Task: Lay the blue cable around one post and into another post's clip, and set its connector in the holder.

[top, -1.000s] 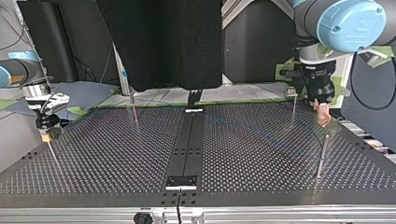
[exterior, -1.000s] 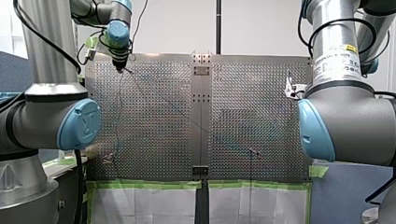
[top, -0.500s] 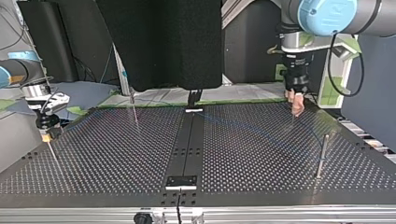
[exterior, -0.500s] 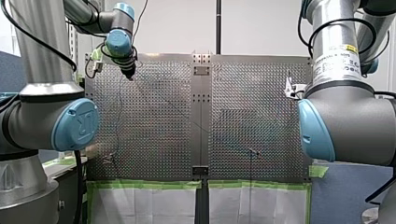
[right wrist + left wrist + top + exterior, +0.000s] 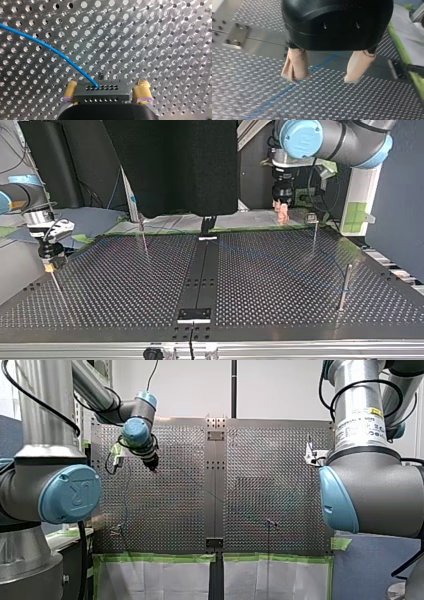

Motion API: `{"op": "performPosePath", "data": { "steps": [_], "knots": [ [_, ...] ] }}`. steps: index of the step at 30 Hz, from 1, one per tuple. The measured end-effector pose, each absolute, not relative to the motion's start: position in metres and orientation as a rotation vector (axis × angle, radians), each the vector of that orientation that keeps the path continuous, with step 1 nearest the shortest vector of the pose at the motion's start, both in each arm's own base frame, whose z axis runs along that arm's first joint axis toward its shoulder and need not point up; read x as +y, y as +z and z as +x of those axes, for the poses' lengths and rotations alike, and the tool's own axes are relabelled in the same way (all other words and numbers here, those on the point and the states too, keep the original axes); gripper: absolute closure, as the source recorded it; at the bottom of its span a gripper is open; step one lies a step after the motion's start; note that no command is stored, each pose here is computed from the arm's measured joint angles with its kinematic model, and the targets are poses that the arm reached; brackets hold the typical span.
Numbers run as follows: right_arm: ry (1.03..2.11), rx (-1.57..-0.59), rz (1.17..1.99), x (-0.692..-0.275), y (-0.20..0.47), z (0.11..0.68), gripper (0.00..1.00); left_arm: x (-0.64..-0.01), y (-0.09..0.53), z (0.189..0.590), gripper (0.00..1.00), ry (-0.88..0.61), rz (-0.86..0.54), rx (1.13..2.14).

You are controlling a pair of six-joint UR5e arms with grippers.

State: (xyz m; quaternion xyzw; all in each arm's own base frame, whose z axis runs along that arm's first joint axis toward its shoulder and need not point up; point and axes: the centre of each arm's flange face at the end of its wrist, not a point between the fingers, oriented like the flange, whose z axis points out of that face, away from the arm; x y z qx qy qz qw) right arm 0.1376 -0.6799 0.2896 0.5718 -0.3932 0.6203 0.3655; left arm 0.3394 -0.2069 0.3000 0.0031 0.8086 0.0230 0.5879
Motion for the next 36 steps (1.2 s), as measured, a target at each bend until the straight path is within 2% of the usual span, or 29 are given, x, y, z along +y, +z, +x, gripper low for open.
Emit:
{"op": "performPosePath", "data": {
  "steps": [4,13,36],
  "knots": [
    [1.595,-1.010,1.471,-0.680,0.290,0.138,0.01,-0.215,0.273,0.330,0.00,0.054,-0.001,1.914],
    [1.597,-1.009,1.473,-0.680,0.289,0.140,0.01,-0.230,0.218,0.302,0.00,0.110,0.077,1.977],
    [1.595,-1.016,1.467,-0.681,0.289,0.135,0.01,-0.251,0.096,0.197,0.00,0.080,0.376,2.127]
  ]
}}
